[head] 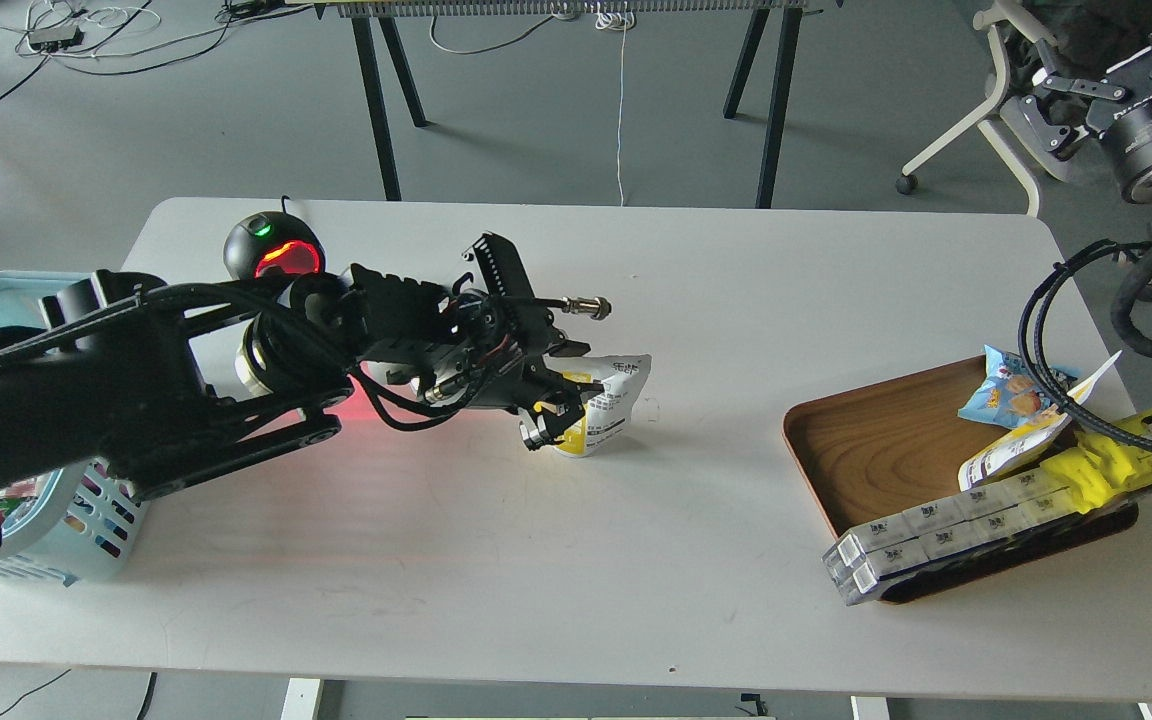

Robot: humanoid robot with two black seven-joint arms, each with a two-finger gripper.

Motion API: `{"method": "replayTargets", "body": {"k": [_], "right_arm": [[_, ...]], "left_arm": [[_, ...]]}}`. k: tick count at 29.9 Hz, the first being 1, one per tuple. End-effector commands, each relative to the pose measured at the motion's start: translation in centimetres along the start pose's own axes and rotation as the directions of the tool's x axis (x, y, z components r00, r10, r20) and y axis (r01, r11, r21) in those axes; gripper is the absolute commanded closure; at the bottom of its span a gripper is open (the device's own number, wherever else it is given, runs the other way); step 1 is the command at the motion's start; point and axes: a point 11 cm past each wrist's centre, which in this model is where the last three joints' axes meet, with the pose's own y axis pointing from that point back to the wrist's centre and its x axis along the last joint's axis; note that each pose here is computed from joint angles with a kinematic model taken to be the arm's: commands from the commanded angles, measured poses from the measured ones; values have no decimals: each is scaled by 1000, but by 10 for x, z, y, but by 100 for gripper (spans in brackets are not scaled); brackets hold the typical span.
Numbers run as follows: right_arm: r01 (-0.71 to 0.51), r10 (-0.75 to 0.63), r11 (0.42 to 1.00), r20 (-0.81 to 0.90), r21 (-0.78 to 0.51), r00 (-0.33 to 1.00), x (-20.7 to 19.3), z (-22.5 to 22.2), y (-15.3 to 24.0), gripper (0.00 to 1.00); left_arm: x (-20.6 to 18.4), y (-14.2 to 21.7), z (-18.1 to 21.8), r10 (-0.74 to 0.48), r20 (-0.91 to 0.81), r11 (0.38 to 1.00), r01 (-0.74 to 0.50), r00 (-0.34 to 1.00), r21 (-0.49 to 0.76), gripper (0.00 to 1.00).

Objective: Scan snack and place in basket
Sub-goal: 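Reach the left gripper across and grasp the standing snack bag, then lift the bag and pass it in front of the scanner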

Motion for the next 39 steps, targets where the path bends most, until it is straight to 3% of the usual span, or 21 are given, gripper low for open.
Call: {"method": "replayTargets", "body": {"k": [1,5,13,22,28,39], "right_arm": [[-3,3,1000,-1,0,1000,1,0,1,1],[-3,3,1000,-1,0,1000,1,0,1,1],[-3,3,1000,-2,1,1000,1,-1,0,1],[-8,8,1000,-14,11,1000,4,-9,2,1],[-8,8,1000,-13,13,1000,4,-9,2,1],[-8,8,1000,-13,13,1000,4,-9,2,1]], "left_arm": [[-2,3,-4,-4,-2,1000,4,1000,13,93],[-3,7,-10,0,-8,1000,0,1000,28,100],[-5,17,-16,2,-8,999,-1,1000,42,100],[-7,74,-42,44,-16,997,-43,999,59,100],[-36,107,-71,-3,-62,990,12,998,141,100],[-81,127,-95,-79,-158,973,110,984,203,100]]}}
